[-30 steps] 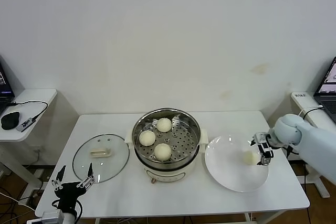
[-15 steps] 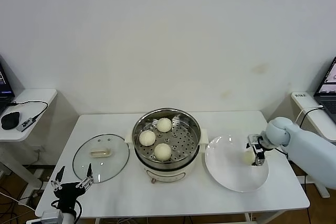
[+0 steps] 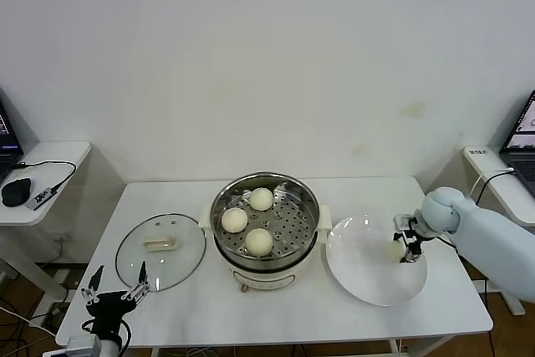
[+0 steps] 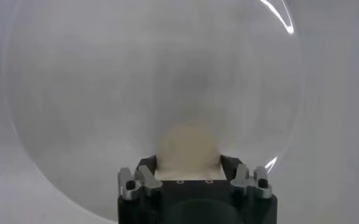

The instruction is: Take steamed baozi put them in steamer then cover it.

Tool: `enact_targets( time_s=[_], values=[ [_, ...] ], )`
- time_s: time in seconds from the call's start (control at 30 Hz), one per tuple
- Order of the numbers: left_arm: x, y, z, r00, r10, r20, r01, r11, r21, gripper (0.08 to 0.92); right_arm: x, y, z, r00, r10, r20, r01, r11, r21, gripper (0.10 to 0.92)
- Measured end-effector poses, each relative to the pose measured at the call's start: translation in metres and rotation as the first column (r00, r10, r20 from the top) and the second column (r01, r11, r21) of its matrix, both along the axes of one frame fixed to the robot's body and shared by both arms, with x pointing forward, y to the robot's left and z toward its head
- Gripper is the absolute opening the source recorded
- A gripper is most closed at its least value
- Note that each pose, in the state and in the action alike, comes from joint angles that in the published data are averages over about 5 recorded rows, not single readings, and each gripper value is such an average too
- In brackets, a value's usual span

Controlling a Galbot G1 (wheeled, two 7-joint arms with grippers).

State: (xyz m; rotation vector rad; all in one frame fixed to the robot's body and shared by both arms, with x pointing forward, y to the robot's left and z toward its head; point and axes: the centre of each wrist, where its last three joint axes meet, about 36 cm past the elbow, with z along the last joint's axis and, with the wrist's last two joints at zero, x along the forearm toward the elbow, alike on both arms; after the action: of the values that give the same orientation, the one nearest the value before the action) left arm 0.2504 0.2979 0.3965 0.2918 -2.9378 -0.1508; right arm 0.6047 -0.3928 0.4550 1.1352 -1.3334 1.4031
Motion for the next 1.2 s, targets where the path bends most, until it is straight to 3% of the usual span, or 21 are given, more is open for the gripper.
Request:
enact_targets(
  time_s=[0.27,0.57,0.9,1.2],
  values=[
    [0.002,-0.002,0.002,1.0,-0.004,0.008,0.004,1.0,-0.004,0.823,0.002,-0.001,0.036,1.0,0.005,0.016,-0.005,1.0,-0.001,0.611],
    [0.003,-0.004,0.006,0.9997,-0.014,0.018,0.015,1.0,-0.004,0.823,0.011,0.021,0.114,0.996,0.026,0.091,-0.031,0.998,0.049,0.611],
    [0.004,-0.005,0.011,0.9993,-0.021,0.03,0.021,1.0,-0.008,0.823,0.013,0.097,0.206,0.982,0.077,0.174,-0.101,0.986,0.136,0.619],
    [0.005,-0.004,0.015,0.999,-0.015,0.042,0.015,1.0,-0.007,0.823,0.011,0.179,0.235,0.981,0.103,0.164,-0.138,0.965,0.223,0.619]
  ],
)
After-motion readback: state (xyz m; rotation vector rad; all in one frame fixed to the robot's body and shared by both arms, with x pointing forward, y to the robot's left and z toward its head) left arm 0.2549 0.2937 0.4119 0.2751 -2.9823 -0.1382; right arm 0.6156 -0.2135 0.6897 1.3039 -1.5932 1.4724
